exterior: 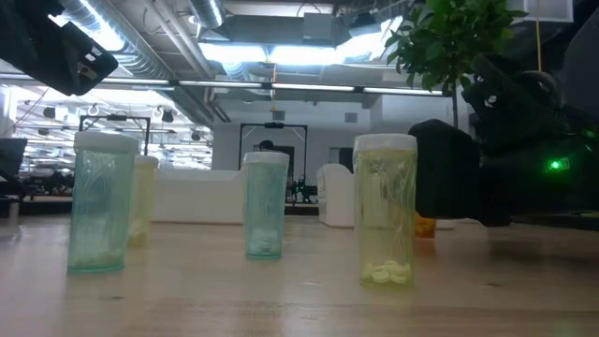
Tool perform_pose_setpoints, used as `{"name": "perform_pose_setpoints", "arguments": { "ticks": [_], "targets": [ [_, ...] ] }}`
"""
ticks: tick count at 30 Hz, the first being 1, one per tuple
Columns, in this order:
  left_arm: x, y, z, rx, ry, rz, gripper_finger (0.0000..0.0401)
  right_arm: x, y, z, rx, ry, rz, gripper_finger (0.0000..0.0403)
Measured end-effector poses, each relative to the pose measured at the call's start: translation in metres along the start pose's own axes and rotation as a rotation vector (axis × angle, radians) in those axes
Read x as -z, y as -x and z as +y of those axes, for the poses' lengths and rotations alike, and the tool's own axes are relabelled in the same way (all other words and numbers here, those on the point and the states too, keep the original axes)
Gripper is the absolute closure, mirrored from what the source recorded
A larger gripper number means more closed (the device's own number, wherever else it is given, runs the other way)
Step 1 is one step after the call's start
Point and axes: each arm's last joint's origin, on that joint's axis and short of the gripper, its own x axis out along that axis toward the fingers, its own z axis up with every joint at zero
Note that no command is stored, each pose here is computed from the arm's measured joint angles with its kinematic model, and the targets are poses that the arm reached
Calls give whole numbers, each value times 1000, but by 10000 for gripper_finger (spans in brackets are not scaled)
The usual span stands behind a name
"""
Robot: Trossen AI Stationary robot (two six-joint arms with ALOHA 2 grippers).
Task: Pick and place medicine bottles into bin by pill shape (circle, oval)
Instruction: Put the orange pill bottle into the right white bin
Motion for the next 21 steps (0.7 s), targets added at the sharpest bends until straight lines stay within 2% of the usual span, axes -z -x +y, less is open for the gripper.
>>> {"name": "perform_pose_setpoints", "arguments": {
  "ticks": [11,21],
  "targets": [
    [0,0,0,0,0,0,260,0,-3,0,7,-10,3,170],
    [0,0,0,0,0,0,260,0,-13,-1,14,-17,73,170]
  ]
}}
